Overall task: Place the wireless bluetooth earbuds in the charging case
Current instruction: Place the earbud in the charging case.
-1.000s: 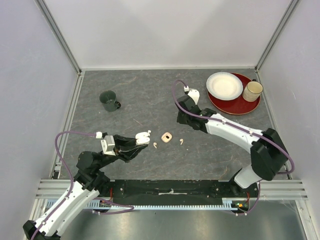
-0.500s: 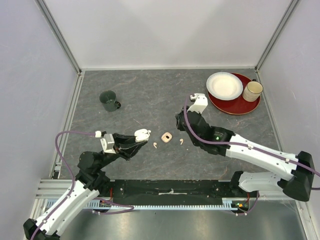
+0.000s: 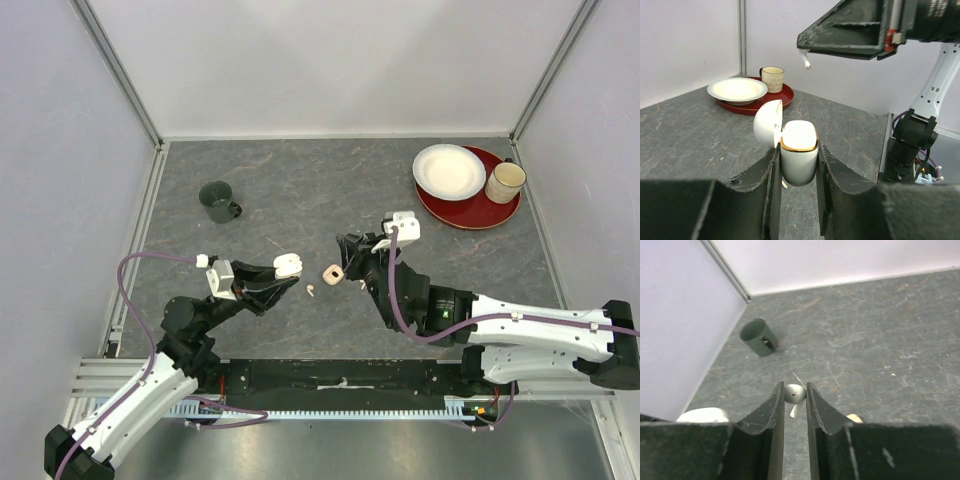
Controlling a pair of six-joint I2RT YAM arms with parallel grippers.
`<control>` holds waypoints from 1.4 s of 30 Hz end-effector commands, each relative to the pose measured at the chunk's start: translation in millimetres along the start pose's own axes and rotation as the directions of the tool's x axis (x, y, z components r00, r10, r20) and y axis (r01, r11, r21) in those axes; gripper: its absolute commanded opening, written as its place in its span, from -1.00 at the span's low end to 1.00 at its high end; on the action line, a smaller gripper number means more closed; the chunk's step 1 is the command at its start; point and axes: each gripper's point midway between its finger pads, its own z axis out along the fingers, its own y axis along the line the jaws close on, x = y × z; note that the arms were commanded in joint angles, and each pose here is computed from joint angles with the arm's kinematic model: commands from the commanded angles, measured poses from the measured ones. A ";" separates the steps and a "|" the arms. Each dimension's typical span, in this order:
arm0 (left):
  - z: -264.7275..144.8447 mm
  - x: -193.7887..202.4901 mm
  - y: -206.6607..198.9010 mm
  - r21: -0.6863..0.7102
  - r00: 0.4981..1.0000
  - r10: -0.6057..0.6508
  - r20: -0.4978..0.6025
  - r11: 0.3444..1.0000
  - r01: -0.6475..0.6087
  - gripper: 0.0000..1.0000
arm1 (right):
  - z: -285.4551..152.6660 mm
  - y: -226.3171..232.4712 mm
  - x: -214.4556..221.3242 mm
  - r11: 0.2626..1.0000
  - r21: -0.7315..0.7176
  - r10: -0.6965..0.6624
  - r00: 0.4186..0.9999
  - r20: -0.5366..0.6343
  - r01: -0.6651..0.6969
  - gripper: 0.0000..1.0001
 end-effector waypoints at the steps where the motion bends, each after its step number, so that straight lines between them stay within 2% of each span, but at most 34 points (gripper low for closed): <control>1: 4.1 -20.1 -4.9 0.020 0.997 0.009 0.070 1.000 -0.011 -0.95 | -8.7 22.8 -25.6 0.999 -0.045 0.034 0.994 0.100 -0.029 -1.00; 17: 2.1 -14.5 -10.0 0.052 0.998 0.027 0.052 0.998 -0.029 -0.95 | -16.0 94.4 -9.9 0.954 -0.299 0.036 0.997 0.065 -0.015 -1.00; 23: 1.1 -14.3 -9.8 0.057 0.996 0.066 0.057 0.996 -0.069 -0.95 | -19.9 117.9 2.3 0.913 -0.407 -0.023 0.999 0.045 0.040 -1.00; 42: 2.0 -25.5 -10.0 0.047 0.993 0.077 0.093 0.996 -0.082 -0.95 | -21.9 114.6 26.8 0.877 -0.430 -0.198 0.977 0.080 0.213 -1.00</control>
